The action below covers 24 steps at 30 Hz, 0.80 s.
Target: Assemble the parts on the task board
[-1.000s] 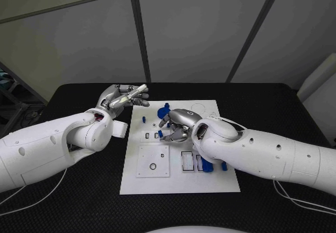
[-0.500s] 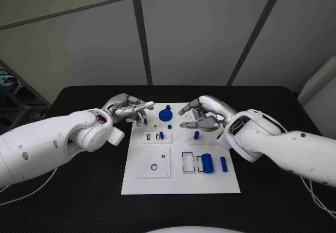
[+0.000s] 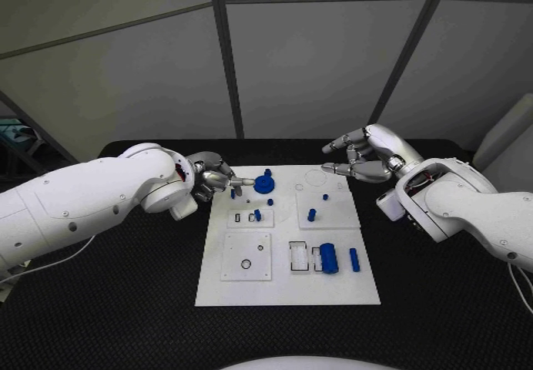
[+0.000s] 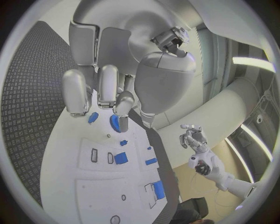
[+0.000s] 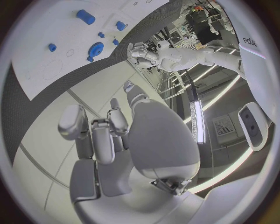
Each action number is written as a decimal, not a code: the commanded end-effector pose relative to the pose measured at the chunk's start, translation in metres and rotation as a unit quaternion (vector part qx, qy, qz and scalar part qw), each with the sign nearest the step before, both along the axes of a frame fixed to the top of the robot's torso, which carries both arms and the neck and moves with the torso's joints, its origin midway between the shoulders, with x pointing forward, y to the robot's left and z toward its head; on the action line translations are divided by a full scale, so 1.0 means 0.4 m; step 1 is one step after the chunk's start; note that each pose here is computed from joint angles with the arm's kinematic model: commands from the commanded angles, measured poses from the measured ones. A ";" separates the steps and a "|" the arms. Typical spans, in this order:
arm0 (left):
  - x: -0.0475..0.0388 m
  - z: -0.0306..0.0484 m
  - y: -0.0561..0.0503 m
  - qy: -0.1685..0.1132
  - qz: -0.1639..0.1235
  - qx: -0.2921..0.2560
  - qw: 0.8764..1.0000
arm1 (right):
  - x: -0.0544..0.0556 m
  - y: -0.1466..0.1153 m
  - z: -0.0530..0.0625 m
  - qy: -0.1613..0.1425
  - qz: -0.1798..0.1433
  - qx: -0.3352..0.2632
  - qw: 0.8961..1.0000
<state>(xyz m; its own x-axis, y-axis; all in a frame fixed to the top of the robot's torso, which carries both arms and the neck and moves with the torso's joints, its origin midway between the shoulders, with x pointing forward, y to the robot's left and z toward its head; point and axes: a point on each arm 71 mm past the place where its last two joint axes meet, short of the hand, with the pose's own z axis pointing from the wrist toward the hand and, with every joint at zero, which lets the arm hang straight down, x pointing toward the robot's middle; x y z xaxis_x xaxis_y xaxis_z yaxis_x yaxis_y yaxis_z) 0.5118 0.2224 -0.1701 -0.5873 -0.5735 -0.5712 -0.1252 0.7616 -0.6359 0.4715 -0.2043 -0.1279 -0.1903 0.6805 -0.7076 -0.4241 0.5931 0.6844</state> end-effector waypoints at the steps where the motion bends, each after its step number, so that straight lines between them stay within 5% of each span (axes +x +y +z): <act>1: 0.009 -0.001 0.000 0.034 0.000 0.112 0.993 | 0.007 -0.008 0.009 -0.010 -0.016 0.026 0.999; 15: 0.032 -0.013 -0.089 0.068 -0.037 0.171 0.982 | 0.018 -0.004 0.006 -0.008 -0.023 0.028 0.999; 24: 0.034 -0.028 -0.116 0.081 -0.056 0.185 0.978 | 0.021 -0.003 0.004 -0.007 -0.024 0.028 0.999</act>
<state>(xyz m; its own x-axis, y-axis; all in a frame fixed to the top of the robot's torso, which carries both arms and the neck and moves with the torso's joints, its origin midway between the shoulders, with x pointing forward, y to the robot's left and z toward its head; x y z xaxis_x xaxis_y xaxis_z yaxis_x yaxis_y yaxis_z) 0.5266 0.1770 -0.1802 -0.7112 -0.3091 -0.6314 -0.1182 0.9379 -0.3260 0.4797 -0.2055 -0.1282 -0.1574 0.7194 -0.6766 -0.4014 0.5793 0.7094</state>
